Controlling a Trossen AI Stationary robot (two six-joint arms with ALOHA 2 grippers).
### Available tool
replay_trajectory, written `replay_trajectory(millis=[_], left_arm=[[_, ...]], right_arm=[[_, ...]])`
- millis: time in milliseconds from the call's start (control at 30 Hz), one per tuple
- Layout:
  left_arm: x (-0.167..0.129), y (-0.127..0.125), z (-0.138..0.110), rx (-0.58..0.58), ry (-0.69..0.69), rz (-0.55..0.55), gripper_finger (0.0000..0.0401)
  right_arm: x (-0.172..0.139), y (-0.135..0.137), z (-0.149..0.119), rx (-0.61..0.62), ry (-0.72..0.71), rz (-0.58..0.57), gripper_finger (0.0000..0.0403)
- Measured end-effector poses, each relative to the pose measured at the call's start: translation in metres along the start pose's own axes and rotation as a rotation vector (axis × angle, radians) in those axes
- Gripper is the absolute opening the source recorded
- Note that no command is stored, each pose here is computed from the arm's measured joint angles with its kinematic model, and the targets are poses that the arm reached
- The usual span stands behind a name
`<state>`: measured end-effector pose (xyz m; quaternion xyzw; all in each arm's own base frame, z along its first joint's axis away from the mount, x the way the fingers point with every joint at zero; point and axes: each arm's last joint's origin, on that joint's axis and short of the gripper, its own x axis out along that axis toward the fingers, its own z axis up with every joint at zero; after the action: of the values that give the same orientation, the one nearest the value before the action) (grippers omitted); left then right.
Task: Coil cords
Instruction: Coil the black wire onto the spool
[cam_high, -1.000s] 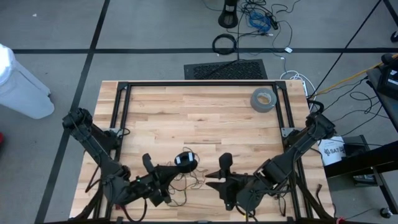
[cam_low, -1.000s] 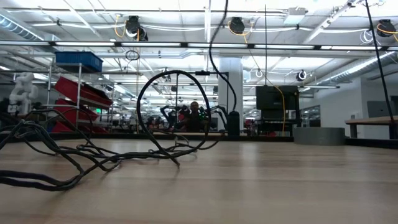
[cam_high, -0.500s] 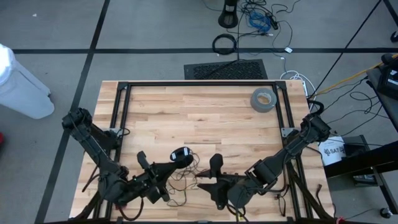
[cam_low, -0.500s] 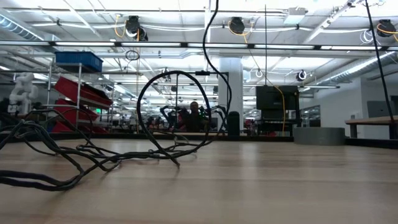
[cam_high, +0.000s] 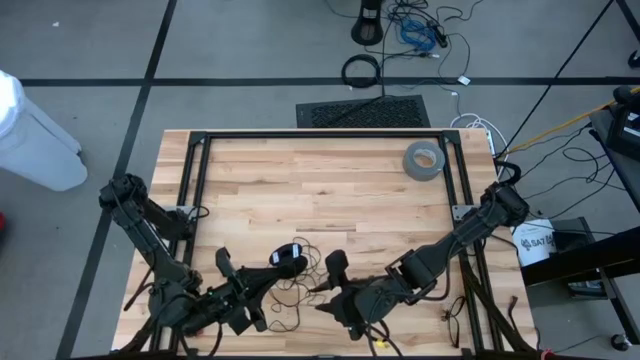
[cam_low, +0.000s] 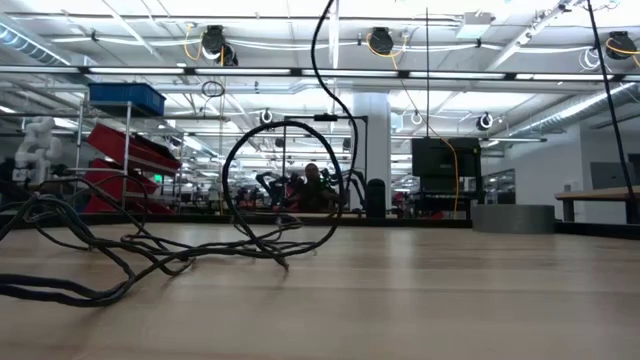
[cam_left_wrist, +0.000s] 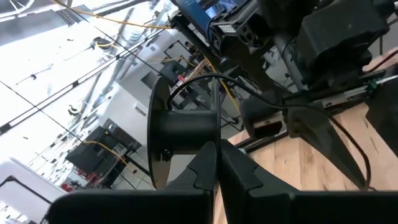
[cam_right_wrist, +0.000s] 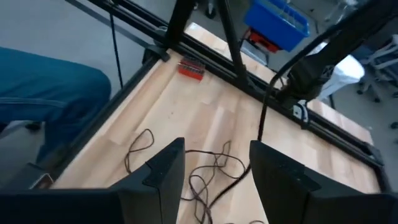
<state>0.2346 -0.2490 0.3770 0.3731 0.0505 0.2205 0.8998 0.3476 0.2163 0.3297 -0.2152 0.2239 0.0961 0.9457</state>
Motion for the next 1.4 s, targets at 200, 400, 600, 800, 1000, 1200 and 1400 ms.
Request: replay_trajectory(millis=[200,400,600,800,1000,1200,1400], left_arm=[[0.000,0.000,0.000,0.002,0.000,0.000,0.0012],[0.000,0.000,0.000,0.002,0.000,0.000,0.0012],[0.000,0.000,0.000,0.001,-0.001,0.000,0.0012],[0.000,0.000,0.000,0.003,-0.001,0.000,0.0012],[0.000,0.000,0.000,0.002,-0.002,-0.001,0.0012],[-0.001,0.000,0.000,0.003,-0.002,-0.002,0.0012],[-0.001,0.000,0.000,0.003,-0.002,-0.002,0.0012]], right_arm=[[0.002,-0.003,-0.001,0.022,0.001,0.004,0.0162],[0.002,-0.005,-0.002,0.040,0.008,0.006,0.0140],[0.010,-0.007,-0.007,0.058,0.037,0.026,0.0119],[0.020,-0.012,-0.012,0.057,0.054,0.025,0.0104],[0.019,-0.011,-0.011,0.063,0.051,0.030,0.0099],[-0.002,-0.004,0.000,0.069,0.009,-0.024,0.0111],[-0.006,0.003,0.004,0.067,-0.011,-0.076,0.0142]])
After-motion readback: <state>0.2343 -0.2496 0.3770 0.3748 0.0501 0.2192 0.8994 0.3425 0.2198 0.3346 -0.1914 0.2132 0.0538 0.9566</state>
